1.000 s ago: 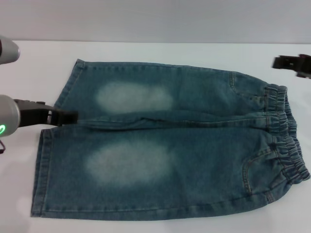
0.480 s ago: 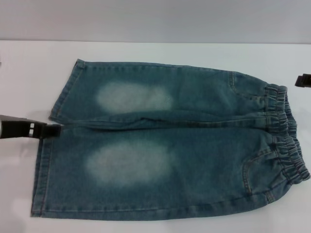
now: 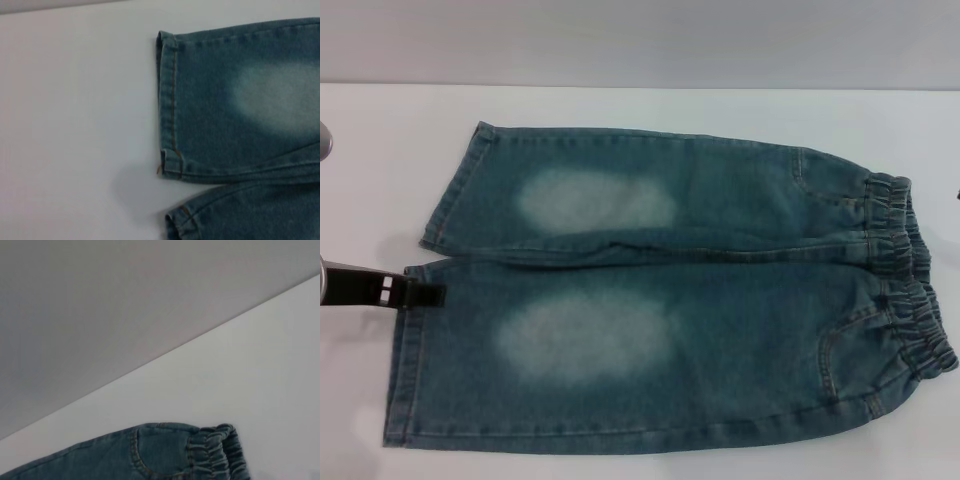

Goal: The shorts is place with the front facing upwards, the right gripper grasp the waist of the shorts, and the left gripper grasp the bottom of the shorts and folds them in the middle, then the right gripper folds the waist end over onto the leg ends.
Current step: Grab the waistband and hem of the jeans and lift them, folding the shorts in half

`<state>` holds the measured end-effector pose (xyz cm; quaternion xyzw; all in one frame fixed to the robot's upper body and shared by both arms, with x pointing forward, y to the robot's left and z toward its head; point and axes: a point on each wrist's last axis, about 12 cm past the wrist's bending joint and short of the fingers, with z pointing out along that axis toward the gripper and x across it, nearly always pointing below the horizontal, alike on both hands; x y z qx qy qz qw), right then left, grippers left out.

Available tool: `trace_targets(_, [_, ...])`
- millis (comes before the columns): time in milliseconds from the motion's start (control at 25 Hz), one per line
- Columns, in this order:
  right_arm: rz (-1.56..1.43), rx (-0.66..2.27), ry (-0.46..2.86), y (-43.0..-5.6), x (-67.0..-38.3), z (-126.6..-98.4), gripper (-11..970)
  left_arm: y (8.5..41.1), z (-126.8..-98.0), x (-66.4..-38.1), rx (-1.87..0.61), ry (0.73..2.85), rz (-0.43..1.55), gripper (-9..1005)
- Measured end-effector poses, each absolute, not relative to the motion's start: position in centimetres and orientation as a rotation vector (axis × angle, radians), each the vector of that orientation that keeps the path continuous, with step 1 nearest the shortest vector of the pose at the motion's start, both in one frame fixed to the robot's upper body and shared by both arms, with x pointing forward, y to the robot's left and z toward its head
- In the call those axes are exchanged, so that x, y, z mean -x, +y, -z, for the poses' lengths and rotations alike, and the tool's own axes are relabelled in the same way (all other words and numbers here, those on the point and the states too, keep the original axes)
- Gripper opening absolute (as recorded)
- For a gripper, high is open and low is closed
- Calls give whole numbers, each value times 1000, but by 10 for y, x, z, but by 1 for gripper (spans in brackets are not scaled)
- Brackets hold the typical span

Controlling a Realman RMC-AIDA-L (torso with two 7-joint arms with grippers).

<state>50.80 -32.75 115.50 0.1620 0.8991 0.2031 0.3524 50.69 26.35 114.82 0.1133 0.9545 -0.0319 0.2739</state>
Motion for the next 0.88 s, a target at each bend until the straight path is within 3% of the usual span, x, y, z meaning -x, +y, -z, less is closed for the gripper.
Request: trace_targets(880, [-540, -261, 2403, -322, -487, -1184, 652, 250, -1147, -500, -307, 2627, 30, 815])
